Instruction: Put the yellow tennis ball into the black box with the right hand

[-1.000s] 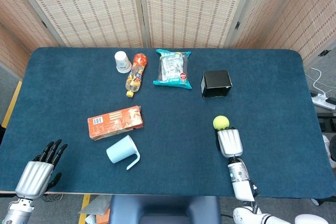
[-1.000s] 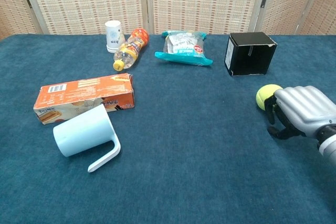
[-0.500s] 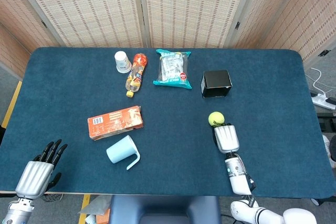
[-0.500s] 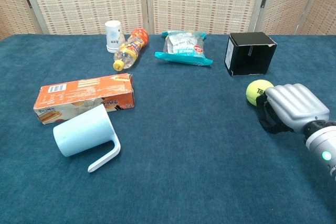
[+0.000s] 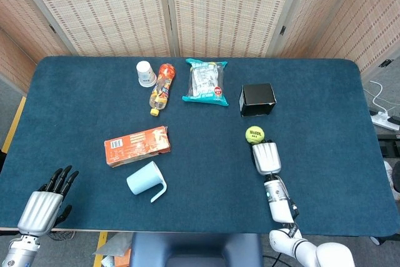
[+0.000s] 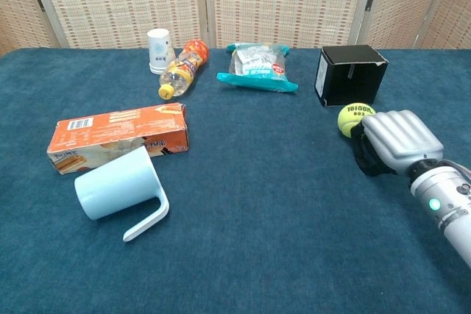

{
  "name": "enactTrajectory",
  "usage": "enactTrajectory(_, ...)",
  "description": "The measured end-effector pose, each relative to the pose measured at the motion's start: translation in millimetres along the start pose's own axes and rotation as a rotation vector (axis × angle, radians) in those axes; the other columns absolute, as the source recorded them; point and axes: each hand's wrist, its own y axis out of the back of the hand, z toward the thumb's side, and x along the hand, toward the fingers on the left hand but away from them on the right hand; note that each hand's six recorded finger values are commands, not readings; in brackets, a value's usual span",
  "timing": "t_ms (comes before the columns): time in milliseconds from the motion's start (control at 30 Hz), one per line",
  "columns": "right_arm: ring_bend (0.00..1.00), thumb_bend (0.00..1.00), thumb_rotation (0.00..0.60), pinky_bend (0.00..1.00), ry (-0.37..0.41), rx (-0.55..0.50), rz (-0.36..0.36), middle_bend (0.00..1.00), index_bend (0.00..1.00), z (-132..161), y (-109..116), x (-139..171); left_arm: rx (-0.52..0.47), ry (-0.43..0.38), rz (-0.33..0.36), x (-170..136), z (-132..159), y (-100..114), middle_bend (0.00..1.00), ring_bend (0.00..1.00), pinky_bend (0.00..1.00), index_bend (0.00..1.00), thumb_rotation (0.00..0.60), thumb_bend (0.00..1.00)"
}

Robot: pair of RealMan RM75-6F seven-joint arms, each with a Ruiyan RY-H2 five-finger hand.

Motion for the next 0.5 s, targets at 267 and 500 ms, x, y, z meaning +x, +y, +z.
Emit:
enactTrajectory(267, 0.58, 0.22, 0.600, 0.59, 0.001, 0.011, 0.000, 0.80, 0.67, 7, 0, -14, 0.002, 0.013, -0.005, 2, -3, -2, 0.09, 0.09, 0.44, 0.11, 0.600, 0.38)
enactTrajectory(500, 0.58, 0.22, 0.600, 0.59, -0.015, 0.015, -0.013, 0.80, 0.67, 7, 8, -32, 0.003, 0.022, 0.005, 3, -6, -1, 0.09, 0.09, 0.44, 0.11, 0.600, 0.38)
